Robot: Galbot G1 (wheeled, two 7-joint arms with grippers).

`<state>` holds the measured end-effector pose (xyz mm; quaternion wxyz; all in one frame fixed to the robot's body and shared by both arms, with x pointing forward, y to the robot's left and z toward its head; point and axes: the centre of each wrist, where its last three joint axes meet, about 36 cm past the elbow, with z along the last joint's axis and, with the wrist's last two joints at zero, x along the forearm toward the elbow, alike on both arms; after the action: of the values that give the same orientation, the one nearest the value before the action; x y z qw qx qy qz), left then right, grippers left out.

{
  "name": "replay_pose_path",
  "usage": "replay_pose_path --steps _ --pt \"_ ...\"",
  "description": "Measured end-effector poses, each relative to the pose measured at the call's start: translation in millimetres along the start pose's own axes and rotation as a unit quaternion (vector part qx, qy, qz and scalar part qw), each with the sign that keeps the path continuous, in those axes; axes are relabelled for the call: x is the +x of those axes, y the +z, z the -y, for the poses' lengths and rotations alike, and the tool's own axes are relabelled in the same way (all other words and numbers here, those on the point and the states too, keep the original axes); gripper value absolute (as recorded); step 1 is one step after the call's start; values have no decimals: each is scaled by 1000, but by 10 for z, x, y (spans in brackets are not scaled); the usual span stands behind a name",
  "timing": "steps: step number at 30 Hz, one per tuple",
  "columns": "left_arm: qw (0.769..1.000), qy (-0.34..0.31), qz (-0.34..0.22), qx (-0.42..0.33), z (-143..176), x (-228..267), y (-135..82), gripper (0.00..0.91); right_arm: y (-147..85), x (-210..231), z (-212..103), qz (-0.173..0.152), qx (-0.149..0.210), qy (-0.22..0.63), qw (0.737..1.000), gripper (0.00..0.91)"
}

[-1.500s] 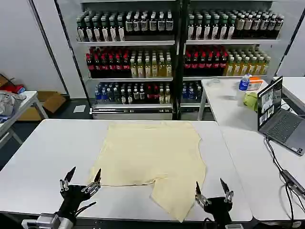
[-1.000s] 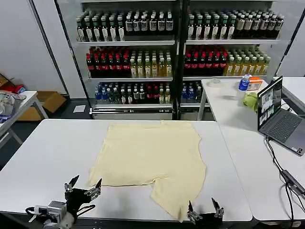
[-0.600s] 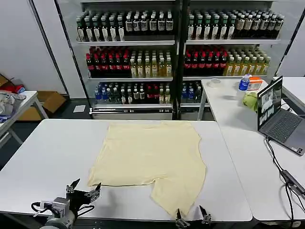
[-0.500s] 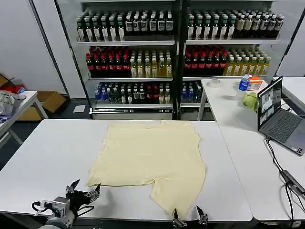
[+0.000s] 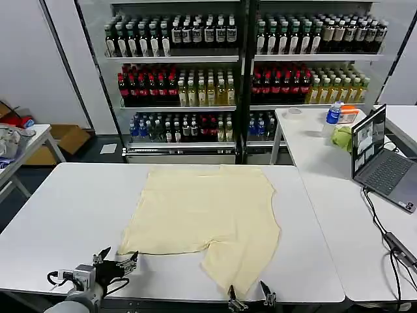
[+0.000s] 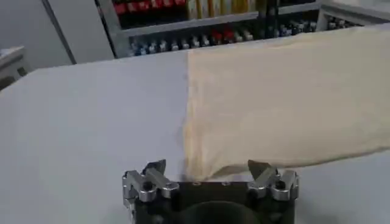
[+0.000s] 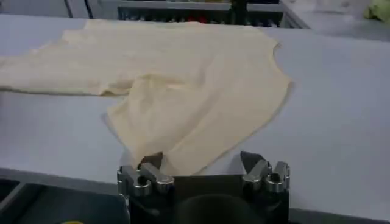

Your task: Fold and organize the clothes.

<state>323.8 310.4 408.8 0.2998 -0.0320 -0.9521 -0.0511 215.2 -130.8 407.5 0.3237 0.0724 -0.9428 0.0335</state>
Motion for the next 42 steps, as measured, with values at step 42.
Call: replay_pose_path --steps 42 --pt "999 15 31 29 103 369 -138 20 -231 629 401 37 8 -12 999 0"
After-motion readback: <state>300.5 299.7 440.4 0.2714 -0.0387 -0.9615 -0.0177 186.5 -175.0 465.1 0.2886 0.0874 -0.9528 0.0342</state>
